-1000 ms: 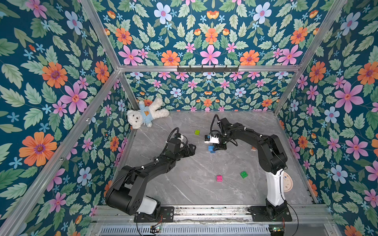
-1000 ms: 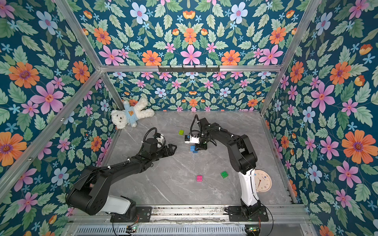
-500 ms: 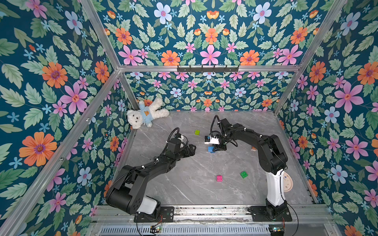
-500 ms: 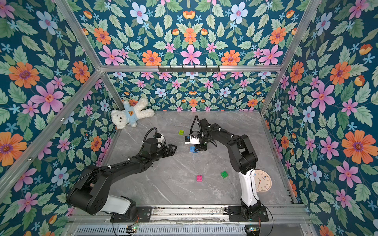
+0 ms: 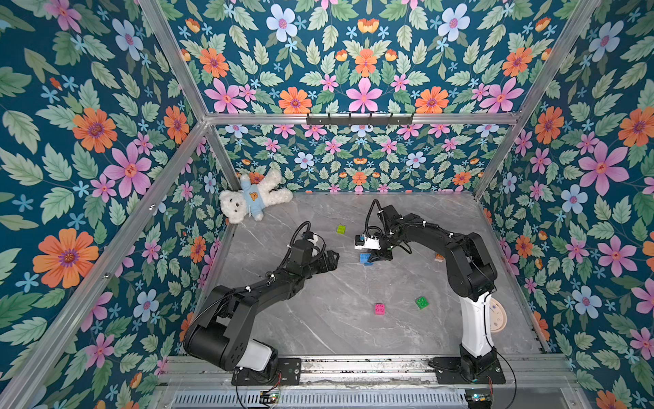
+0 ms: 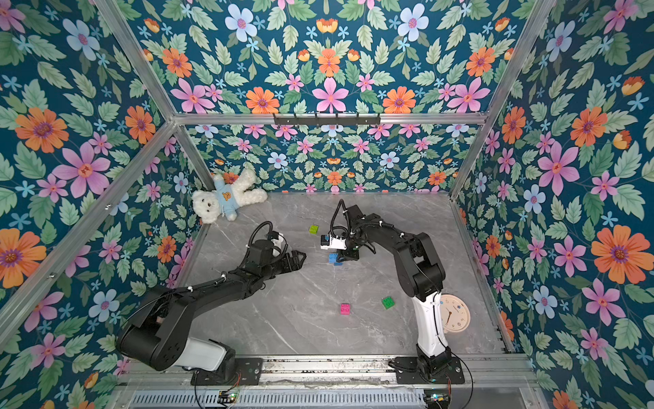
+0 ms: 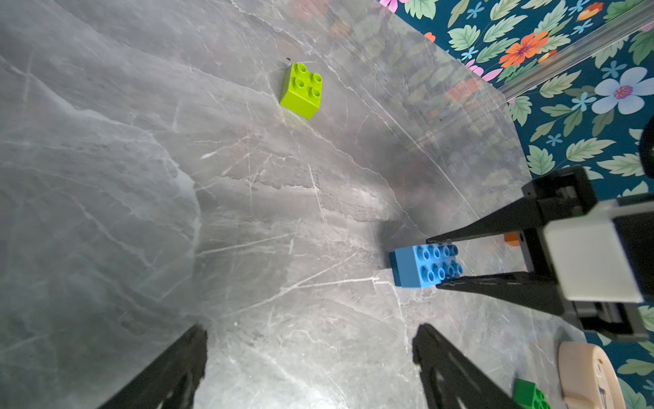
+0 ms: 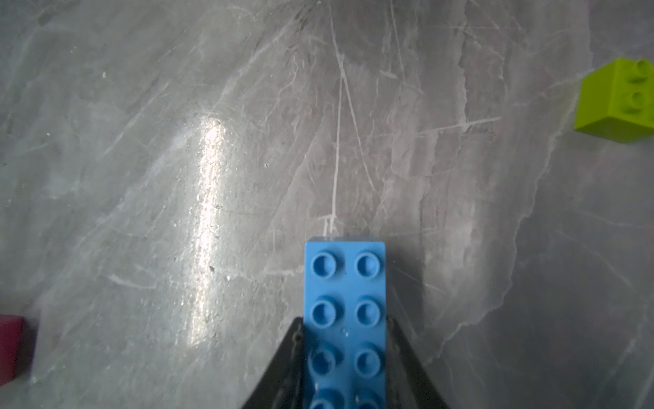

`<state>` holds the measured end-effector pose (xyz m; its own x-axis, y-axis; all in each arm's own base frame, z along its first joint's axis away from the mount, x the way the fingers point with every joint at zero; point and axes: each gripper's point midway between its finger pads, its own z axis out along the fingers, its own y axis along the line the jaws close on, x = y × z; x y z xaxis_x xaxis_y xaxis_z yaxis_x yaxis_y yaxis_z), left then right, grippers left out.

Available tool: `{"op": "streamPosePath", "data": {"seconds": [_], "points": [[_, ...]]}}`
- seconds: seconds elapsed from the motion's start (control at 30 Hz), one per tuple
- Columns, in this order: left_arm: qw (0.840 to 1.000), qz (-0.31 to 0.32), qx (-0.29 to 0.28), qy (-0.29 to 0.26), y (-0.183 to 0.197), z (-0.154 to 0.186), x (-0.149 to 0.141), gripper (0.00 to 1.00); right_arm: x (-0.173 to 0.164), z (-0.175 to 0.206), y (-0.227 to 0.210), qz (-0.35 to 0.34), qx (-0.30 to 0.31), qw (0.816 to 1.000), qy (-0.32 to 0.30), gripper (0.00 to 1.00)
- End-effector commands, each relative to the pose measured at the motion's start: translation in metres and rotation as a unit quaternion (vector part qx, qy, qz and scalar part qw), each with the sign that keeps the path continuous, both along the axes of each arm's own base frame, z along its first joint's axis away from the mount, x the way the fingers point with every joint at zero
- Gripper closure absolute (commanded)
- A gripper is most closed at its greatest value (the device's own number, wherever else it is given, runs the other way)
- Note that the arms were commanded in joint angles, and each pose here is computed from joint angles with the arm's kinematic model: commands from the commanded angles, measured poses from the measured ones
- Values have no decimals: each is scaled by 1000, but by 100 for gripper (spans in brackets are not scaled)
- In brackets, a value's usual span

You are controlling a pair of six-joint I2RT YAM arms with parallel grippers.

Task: Assemble the letter v with lego
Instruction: Assemble the lego brick with the lego brick.

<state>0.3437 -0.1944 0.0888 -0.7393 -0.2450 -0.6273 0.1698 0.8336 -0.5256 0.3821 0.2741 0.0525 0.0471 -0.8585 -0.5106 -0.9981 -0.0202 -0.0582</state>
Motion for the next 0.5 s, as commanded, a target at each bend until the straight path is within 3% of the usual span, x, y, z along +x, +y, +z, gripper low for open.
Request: {"op": "streamPosePath", "data": {"seconds": [0.0, 0.47], "points": [[1000, 0, 2, -3, 0, 1, 2, 6, -9, -5, -7, 11, -18, 1000, 15, 91], [1000, 0, 7, -2, 1, 0, 1, 6, -3, -12, -9, 20, -6, 999, -32, 91]]}}
